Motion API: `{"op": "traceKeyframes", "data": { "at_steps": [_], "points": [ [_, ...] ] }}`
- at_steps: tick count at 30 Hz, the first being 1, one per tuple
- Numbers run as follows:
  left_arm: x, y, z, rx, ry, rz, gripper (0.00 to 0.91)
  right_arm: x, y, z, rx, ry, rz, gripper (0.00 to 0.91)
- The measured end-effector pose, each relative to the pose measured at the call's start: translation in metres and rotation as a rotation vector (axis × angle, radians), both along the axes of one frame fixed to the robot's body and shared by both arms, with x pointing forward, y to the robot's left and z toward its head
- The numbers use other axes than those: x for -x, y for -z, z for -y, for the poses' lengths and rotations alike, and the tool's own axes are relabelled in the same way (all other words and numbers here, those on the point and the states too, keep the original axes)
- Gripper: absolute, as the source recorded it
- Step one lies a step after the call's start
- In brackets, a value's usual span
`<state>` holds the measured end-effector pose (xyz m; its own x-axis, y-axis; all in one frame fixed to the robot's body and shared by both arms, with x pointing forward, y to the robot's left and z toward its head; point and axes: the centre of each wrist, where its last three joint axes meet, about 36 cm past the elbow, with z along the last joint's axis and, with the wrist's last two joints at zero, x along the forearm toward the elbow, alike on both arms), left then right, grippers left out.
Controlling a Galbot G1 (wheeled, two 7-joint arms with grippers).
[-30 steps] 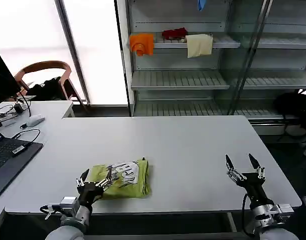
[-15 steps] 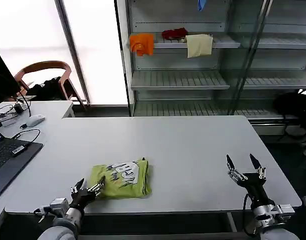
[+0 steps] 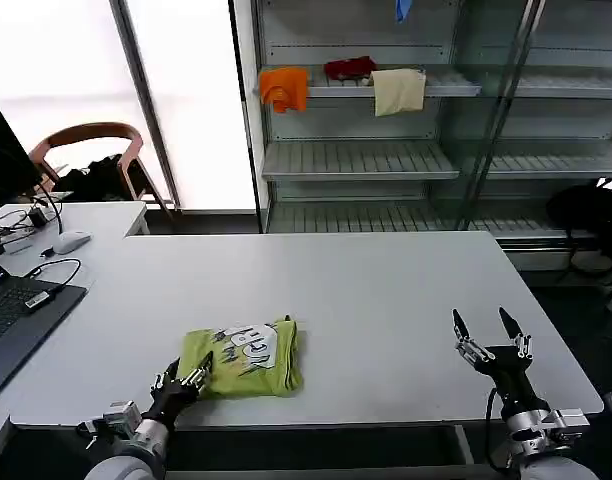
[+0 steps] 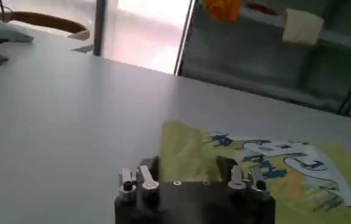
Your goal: Fold and organize the clothes.
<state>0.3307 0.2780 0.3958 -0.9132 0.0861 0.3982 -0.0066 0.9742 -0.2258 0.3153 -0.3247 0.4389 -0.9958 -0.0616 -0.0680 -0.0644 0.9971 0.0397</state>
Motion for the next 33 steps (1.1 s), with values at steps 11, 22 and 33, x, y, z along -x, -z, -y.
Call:
{"op": "traceKeyframes", "data": {
  "at_steps": [11,22,33],
  "points": [
    [0.004,0.005,0.007,-0.061,0.013,0.030,0.000,-0.001,-0.003,-0.002,-0.003,-0.003,0.007,0.907],
    [-0.001,-0.022,-0.009,-0.129,-0.015,0.095,0.000,-0.004,-0.005,-0.006,-0.006,-0.013,0.013,0.907],
    [-0.009,-0.060,-0.098,-0.304,-0.067,0.112,0.000,-0.008,-0.006,-0.010,-0.011,-0.024,0.020,0.907]
  ]
}}
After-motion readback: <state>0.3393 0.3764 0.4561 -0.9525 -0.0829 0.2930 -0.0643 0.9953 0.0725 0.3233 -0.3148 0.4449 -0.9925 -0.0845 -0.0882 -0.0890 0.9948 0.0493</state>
